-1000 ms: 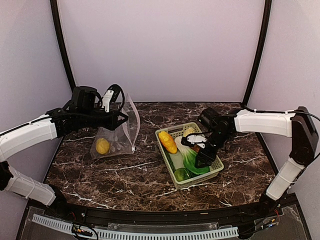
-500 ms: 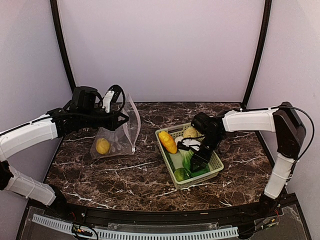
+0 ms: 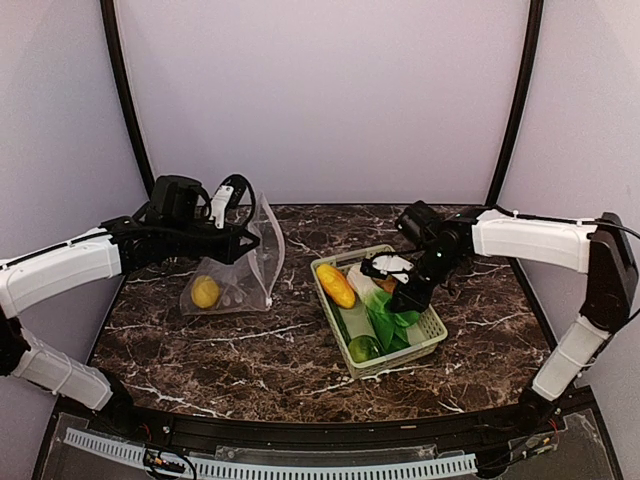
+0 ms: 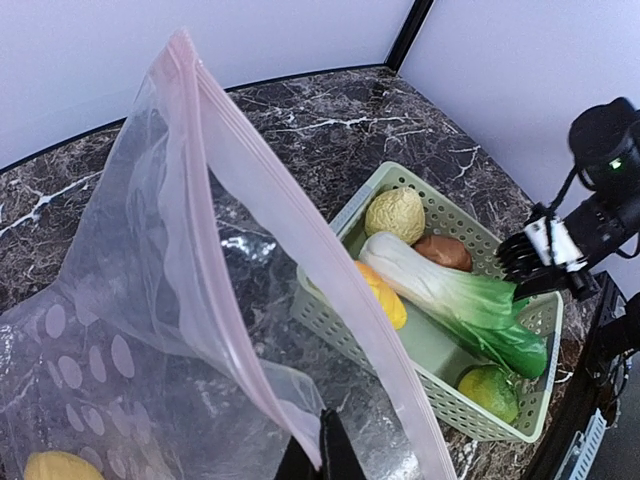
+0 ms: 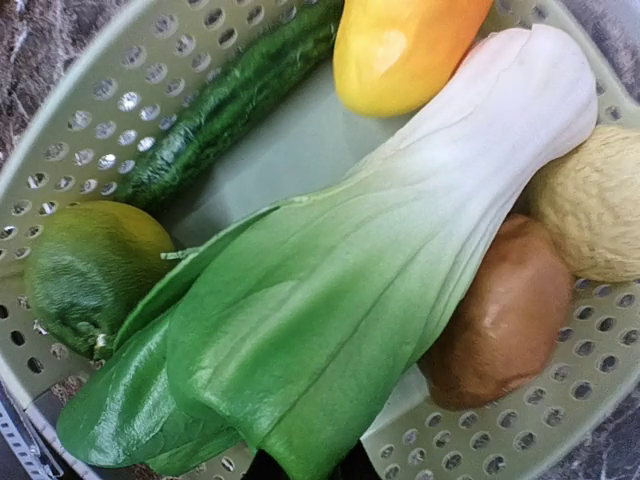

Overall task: Place the food in the zip-top bag and seal the zipper
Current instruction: Pick up the fake vegetable from the bin, then place the fake vegetable in the zipper food storage bag.

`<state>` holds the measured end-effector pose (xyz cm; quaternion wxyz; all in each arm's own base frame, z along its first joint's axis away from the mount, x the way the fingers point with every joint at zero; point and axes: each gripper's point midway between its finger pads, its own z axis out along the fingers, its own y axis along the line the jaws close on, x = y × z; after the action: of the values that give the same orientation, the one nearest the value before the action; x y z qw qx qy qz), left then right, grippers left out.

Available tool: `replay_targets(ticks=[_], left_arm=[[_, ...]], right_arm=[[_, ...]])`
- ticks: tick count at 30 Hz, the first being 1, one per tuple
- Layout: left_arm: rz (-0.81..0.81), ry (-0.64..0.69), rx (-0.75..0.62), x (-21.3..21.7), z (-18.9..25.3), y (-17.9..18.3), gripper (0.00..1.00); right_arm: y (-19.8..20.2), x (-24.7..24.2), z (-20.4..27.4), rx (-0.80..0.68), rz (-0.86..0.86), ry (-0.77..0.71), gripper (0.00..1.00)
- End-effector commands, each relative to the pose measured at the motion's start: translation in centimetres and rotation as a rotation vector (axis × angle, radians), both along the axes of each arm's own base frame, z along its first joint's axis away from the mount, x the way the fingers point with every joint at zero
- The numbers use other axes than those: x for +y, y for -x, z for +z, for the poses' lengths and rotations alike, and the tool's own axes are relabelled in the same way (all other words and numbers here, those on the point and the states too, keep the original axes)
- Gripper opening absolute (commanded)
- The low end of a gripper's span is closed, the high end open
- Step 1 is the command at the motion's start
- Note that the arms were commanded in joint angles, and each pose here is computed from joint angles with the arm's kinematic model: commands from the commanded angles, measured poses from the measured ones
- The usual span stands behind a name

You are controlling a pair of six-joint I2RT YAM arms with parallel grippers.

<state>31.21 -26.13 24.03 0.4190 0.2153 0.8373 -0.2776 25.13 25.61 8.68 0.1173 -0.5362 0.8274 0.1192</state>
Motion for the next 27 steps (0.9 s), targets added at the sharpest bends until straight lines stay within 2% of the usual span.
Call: replay_targets(ticks=[1, 8, 13, 21, 27], left_arm=[[0.020, -0.049, -0.008, 0.6, -0.5, -0.7, 0.01], [0.029, -0.077, -0.024, 0.5, -0.3, -1.5, 0.01], [0.017, -0.084, -0.041, 0.0, -0.2, -2.0, 0.01], [-0.021, -0.123, -0.098, -1.3, 0.2, -1.7, 0.01], [-0.069, -0.134, -0.157, -3.3, 0.9, -0.6, 0.01]], right_arm=[[-0.3, 0.2, 5.3, -0.131, 0.047, -0.105, 0.06], [1.6, 1.6, 11.8, -0.153, 0.118, -0.281, 0.02], [3.8, 3.2, 16.2, -0.105, 0.197, -0.443, 0.00], [7.2, 6.3, 20.1, 0.136, 0.289, -0.676, 0.00], [8.0, 8.1, 21.1, 0.324, 0.323, -0.782, 0.00]])
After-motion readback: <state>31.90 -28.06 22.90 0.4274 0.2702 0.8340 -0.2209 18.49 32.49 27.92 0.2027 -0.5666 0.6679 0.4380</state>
